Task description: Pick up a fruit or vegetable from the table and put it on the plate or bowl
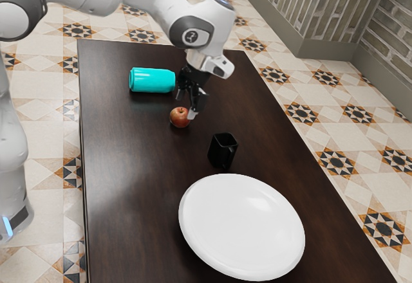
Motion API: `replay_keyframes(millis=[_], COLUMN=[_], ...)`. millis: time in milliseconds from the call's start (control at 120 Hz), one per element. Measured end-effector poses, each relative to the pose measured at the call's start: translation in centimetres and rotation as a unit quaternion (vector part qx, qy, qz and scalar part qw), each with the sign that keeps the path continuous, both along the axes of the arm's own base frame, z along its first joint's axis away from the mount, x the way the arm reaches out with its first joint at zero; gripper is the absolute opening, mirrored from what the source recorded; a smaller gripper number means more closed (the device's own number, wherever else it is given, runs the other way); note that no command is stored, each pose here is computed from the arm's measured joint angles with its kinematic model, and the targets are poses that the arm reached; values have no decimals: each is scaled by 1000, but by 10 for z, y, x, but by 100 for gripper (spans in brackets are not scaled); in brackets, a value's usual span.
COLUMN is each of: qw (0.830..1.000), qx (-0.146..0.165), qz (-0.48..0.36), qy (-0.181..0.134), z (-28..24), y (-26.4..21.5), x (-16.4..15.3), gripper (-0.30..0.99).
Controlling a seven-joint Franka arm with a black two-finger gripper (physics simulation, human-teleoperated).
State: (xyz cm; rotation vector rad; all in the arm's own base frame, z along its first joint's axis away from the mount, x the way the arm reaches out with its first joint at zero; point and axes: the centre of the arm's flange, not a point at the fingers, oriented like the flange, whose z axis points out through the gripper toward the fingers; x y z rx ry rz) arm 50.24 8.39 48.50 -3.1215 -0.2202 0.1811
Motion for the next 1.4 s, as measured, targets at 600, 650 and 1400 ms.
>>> replay_keyframes(millis=[600, 650, 1400], qw=[998, 998, 998], qx=[-5, -4, -12], qz=[53, 54, 54], qy=[-20, -24, -30], z=[-11, -12, -32], y=[23, 24, 26], x=[-25, -24, -5], gripper=[69, 69, 69])
